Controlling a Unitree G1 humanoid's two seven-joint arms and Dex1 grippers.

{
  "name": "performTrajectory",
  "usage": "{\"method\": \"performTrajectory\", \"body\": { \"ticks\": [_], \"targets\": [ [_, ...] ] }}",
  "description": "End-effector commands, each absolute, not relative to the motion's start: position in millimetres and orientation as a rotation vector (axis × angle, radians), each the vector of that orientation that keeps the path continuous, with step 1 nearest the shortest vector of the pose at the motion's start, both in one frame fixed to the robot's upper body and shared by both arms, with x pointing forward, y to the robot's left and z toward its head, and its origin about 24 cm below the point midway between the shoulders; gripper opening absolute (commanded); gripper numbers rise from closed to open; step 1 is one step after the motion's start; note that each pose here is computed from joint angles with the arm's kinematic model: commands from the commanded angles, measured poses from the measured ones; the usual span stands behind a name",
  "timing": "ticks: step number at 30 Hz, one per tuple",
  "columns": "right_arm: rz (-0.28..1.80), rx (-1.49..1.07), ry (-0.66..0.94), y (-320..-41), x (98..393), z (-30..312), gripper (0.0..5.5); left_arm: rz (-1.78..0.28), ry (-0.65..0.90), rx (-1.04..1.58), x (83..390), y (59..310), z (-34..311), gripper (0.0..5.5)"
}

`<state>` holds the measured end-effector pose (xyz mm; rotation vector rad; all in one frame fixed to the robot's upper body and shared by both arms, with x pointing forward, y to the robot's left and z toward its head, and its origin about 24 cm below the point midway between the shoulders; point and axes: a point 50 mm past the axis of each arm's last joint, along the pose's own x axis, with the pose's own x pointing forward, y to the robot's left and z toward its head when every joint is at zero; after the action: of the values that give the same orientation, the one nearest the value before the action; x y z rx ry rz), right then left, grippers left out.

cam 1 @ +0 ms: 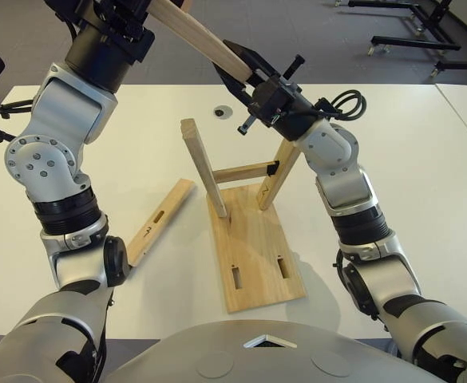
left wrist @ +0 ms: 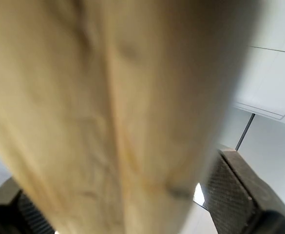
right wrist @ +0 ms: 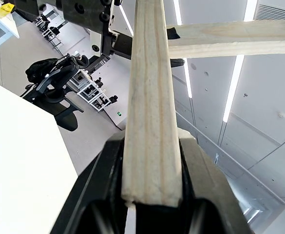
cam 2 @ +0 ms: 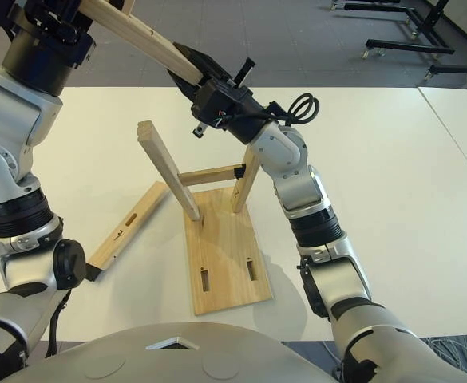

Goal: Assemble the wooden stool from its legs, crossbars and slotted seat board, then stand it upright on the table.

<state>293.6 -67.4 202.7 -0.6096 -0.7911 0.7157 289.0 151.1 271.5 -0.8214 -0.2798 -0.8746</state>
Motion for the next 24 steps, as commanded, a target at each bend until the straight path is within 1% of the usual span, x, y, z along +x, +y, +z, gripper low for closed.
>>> {"method": "performTrajectory", "body": {
  "ticks": [1,6,10,11,15,21,24],
  "targets": [
    [0.717,-0.502,-0.775,-67.9,293.4,205.7,1.03,-0.904,-0.282,-0.811,287.4,145.9,274.6,3.67],
    [0.730,-0.430,-0.752,-69.5,293.8,208.5,1.03,-0.917,-0.284,-0.809,287.7,146.5,273.8,3.03],
    [0.821,-0.422,-0.704,-67.4,291.9,204.7,1.03,-0.928,-0.291,-0.799,287.1,146.8,275.7,2.46],
    [0.844,-0.424,-0.694,-66.9,290.9,203.6,1.03,-0.927,-0.291,-0.798,287.1,147.4,275.5,2.24],
    [0.925,-0.416,-0.643,-66.3,288.9,199.7,1.03,-0.941,-0.286,-0.790,286.3,146.1,275.4,2.14],
    [0.961,-0.428,-0.623,-64.7,288.1,198.7,1.03,-0.961,-0.292,-0.805,285.5,145.6,275.1,2.10],
    [0.967,-0.428,-0.626,-63.5,286.2,199.4,1.03,-0.958,-0.331,-0.799,284.5,147.5,276.3,2.08]
  ]
}}
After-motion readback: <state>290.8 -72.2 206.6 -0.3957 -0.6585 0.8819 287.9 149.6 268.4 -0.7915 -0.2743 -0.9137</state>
